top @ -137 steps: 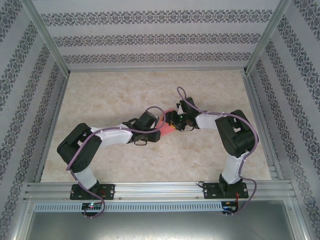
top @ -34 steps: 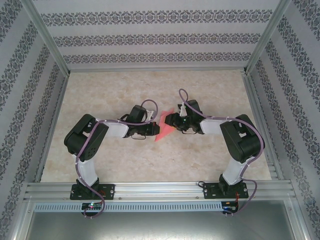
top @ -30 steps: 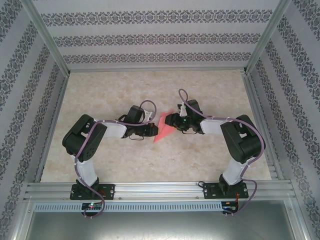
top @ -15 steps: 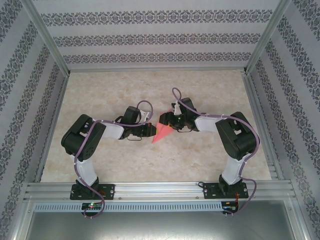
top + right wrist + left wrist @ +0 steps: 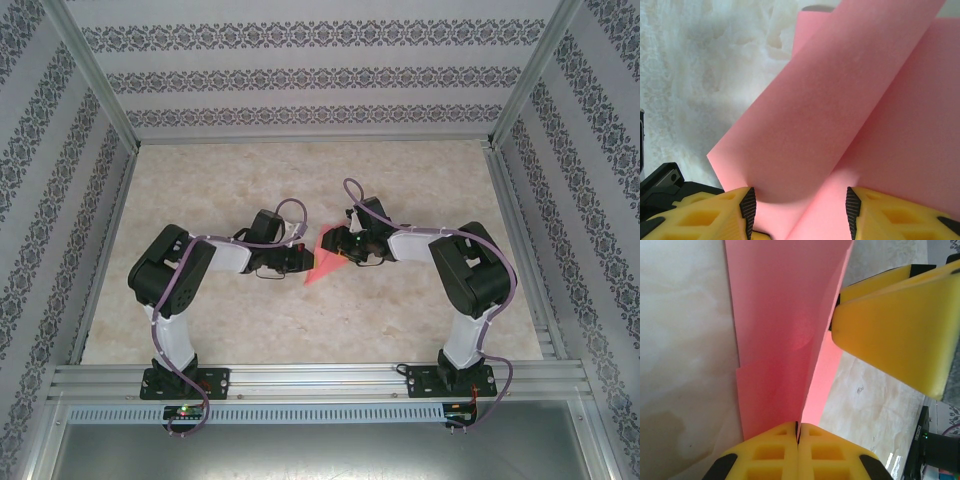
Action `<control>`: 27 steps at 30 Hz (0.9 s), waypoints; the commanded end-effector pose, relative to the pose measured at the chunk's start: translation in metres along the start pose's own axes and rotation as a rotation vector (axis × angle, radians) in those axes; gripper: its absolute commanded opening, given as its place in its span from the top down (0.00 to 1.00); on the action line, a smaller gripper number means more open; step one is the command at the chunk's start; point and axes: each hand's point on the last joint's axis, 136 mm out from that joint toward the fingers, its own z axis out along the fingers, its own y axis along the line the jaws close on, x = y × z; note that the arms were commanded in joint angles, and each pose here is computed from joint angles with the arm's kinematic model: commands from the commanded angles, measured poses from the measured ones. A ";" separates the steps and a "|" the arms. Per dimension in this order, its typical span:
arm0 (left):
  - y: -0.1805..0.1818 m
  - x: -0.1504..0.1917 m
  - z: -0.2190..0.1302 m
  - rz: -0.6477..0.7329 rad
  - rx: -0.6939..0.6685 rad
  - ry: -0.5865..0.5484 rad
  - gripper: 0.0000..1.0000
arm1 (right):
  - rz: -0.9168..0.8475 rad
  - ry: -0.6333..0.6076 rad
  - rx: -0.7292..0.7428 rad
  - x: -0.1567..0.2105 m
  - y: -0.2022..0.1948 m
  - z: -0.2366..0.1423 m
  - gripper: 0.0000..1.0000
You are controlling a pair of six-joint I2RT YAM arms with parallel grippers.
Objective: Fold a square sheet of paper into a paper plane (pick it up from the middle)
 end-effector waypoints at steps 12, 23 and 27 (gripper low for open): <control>0.001 0.003 0.006 -0.093 0.035 0.098 0.99 | 0.024 0.022 0.161 0.007 -0.026 0.002 0.47; 0.000 -0.003 0.007 -0.094 0.043 0.081 0.92 | 0.062 0.057 0.264 0.015 -0.044 0.007 0.47; 0.000 -0.008 0.009 -0.087 0.044 0.076 0.85 | 0.074 0.066 0.256 0.016 -0.044 0.010 0.46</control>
